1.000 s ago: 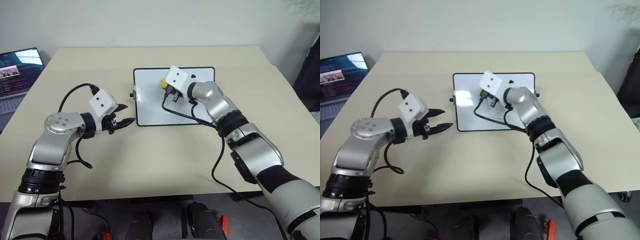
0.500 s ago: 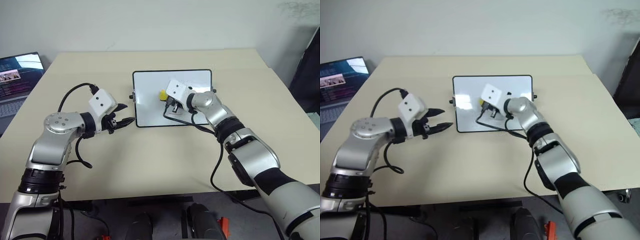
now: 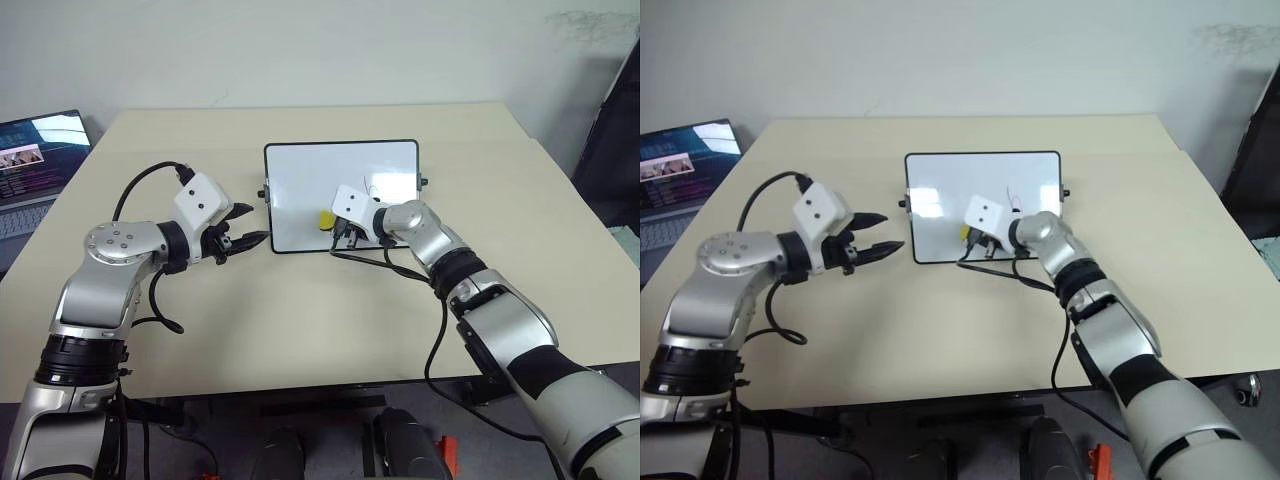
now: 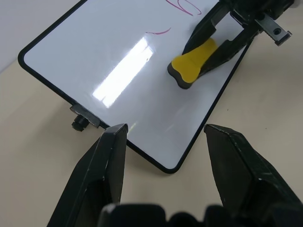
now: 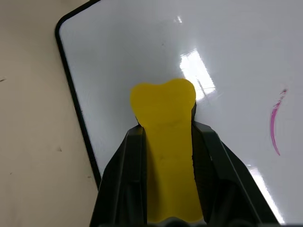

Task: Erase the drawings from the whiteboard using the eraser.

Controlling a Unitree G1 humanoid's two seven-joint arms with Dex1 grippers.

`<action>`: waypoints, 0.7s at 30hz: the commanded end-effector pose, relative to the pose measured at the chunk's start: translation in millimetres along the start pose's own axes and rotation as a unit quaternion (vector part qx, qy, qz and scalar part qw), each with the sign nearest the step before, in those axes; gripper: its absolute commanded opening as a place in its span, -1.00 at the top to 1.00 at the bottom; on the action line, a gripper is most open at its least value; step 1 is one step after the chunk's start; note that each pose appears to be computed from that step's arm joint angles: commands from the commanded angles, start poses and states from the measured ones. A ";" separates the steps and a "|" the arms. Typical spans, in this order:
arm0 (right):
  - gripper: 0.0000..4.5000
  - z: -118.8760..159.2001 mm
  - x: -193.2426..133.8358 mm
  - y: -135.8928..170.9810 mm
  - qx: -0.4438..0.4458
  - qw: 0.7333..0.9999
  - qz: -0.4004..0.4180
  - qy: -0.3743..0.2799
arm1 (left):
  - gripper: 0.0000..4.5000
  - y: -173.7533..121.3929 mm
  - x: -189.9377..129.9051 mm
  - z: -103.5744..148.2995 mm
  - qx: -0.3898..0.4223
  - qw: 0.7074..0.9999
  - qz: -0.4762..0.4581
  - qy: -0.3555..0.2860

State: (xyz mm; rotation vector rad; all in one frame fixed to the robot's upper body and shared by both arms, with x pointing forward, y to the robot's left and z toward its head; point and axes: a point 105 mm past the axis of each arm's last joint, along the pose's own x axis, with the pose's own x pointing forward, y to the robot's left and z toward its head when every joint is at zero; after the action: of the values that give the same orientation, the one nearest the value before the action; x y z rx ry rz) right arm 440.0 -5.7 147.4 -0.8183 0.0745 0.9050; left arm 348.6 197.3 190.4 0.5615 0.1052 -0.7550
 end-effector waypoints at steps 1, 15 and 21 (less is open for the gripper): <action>0.58 10.8 -14.0 -46.4 0.017 0.994 -0.108 -0.007 | -0.24 6.8 -5.0 14.3 0.019 1.000 0.014 -0.018; 0.62 18.3 -10.3 -47.7 0.011 0.993 -0.118 -0.010 | -0.24 7.2 -5.0 15.7 0.021 0.999 0.016 -0.020; 0.62 14.0 2.1 -12.5 0.012 1.000 -0.028 -0.008 | -0.24 7.0 -5.0 15.4 0.020 0.999 0.016 -0.020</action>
State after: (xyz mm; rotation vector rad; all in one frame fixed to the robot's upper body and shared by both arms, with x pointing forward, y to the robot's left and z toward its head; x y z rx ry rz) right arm 452.9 -4.6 180.8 -0.7774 -0.0070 0.7987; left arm 348.8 197.0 191.1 0.5617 0.1037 -0.7548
